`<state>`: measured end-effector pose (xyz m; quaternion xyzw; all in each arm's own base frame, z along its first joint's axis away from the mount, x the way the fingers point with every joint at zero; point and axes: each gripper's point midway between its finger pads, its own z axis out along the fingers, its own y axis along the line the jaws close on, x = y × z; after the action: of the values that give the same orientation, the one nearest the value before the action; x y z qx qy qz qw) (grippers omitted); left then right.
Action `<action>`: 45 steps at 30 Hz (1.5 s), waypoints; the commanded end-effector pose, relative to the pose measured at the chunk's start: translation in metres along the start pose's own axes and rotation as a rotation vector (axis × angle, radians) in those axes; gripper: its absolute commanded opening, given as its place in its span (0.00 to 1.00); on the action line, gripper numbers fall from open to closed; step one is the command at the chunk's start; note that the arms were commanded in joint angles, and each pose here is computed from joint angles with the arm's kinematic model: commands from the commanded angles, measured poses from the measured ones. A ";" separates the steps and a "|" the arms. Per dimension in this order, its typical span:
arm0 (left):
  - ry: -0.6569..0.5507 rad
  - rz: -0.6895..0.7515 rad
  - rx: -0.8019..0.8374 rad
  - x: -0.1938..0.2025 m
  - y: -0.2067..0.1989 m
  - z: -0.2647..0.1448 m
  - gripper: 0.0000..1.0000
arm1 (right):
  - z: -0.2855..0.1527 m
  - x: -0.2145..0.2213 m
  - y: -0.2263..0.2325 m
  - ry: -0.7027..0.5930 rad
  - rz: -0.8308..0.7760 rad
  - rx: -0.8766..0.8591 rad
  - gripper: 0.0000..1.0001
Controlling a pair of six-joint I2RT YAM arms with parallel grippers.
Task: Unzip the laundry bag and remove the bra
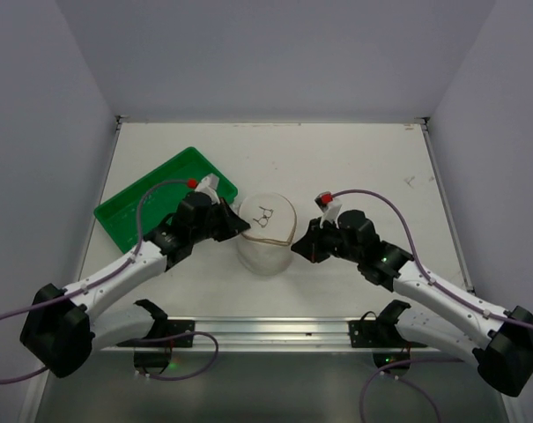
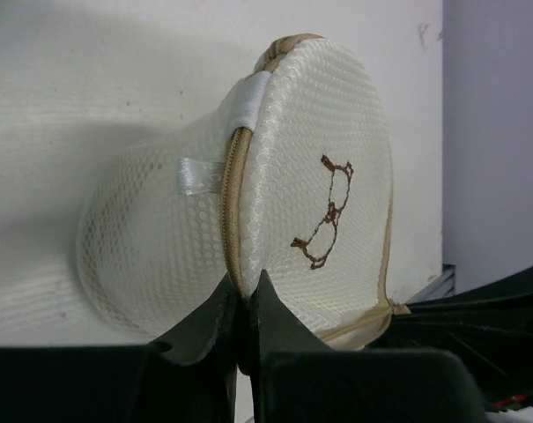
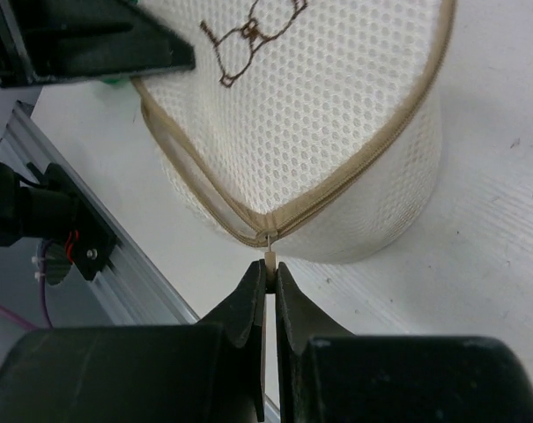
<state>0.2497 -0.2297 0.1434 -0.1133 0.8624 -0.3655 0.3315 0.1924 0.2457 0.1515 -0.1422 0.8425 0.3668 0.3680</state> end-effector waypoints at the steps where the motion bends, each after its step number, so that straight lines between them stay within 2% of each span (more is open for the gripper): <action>1: -0.029 0.211 -0.075 -0.044 0.004 0.019 0.10 | 0.002 -0.001 0.011 0.010 -0.004 -0.054 0.00; 5: -0.037 0.259 -0.022 -0.088 -0.032 0.046 0.21 | 0.013 -0.002 0.040 0.036 0.003 -0.140 0.00; 8: -0.024 0.234 -0.003 -0.098 -0.041 0.060 0.53 | 0.025 -0.005 0.066 0.059 -0.004 -0.180 0.00; 9: -0.024 0.226 0.008 -0.099 -0.044 0.059 0.79 | 0.032 0.001 0.072 0.093 0.001 -0.182 0.00; 11: -0.030 0.181 0.027 -0.093 -0.046 0.048 0.94 | 0.038 -0.008 0.081 0.085 0.034 -0.190 0.00; 12: -0.035 0.140 0.020 -0.090 -0.044 0.043 1.00 | 0.045 -0.013 0.084 0.068 0.041 -0.200 0.00; 17: -0.100 0.011 -0.069 -0.060 0.002 0.001 1.00 | 0.067 -0.023 0.087 0.059 0.071 -0.183 0.00; 21: -0.064 -0.067 -0.003 -0.028 0.003 -0.010 0.94 | 0.078 -0.024 0.094 0.077 0.068 -0.201 0.00; 25: -0.008 -0.044 0.052 0.000 -0.019 -0.008 0.88 | 0.084 -0.016 0.093 0.095 0.068 -0.192 0.00; 28: 0.013 -0.049 0.036 0.009 -0.018 0.000 0.81 | 0.085 -0.014 0.091 0.095 0.074 -0.183 0.00; 31: 0.039 -0.060 0.026 0.017 -0.012 0.010 0.62 | 0.081 -0.013 0.088 0.094 0.069 -0.172 0.00; 32: 0.038 -0.061 0.019 0.017 -0.011 0.011 0.40 | 0.080 -0.012 0.086 0.094 0.064 -0.161 0.00; 35: 0.011 -0.044 0.001 0.011 -0.009 0.010 0.00 | 0.070 -0.008 0.070 0.089 0.039 -0.098 0.00; 38: -0.008 0.006 -0.050 0.002 -0.005 0.005 0.00 | 0.054 -0.002 0.042 0.069 -0.022 0.013 0.00; 39: -0.022 0.032 -0.077 -0.002 0.000 0.004 0.00 | 0.047 0.010 0.027 0.100 -0.033 0.063 0.00; 40: -0.029 0.038 -0.087 -0.006 0.003 0.002 0.00 | 0.038 0.004 0.022 0.067 -0.049 0.086 0.00; 45: -0.004 0.092 -0.063 -0.018 0.013 0.000 0.00 | 0.009 0.022 -0.004 0.105 -0.111 0.160 0.00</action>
<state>0.2509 -0.2367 0.1451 -0.1088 0.8673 -0.3650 0.3207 0.1845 0.2899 0.1541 -0.1666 0.8510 0.3522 0.3522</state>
